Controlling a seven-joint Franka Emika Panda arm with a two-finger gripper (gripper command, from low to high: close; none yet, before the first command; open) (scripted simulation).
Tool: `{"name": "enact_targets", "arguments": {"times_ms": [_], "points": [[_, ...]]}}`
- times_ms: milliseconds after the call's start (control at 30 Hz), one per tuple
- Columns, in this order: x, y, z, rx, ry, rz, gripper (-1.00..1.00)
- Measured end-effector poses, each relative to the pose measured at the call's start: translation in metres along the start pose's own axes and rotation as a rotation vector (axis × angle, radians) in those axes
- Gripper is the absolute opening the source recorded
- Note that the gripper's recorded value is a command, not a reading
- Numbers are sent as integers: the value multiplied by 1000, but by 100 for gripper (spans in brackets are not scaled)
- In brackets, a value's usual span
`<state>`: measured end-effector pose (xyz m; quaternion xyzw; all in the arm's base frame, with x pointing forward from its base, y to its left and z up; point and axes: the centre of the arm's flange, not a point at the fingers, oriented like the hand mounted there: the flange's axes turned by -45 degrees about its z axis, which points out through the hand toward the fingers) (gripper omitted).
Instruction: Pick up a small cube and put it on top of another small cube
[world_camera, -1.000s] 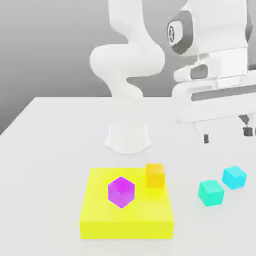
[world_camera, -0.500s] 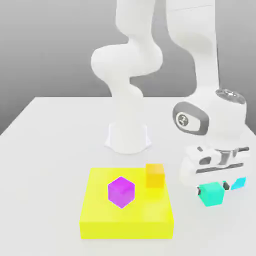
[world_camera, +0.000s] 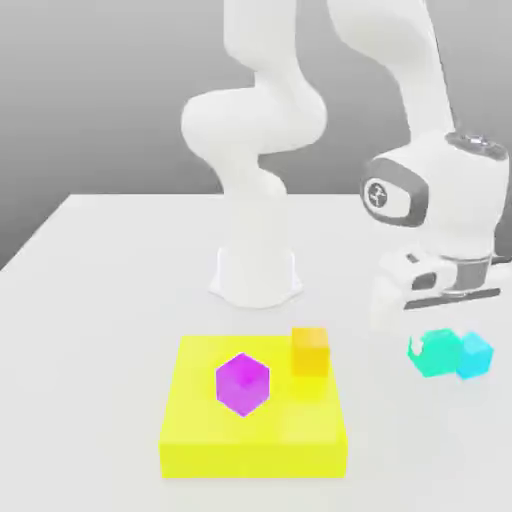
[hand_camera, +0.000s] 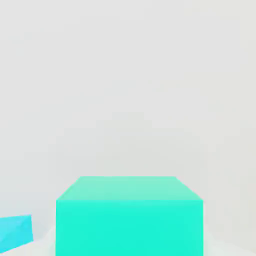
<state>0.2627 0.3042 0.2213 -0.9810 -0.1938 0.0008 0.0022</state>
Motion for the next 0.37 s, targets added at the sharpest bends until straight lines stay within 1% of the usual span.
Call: {"name": "enact_targets", "arguments": {"times_ms": [67, 100, 267, 300, 367], "points": [[-16, -40, -16, -2, 0, -87, -100], [-19, -47, -14, -3, 1, -102, -100], [-13, -40, 33, -5, 2, -75, -100], [-13, -40, 39, -5, 2, -75, 100], [-13, -40, 39, -5, 2, -75, 100]]}}
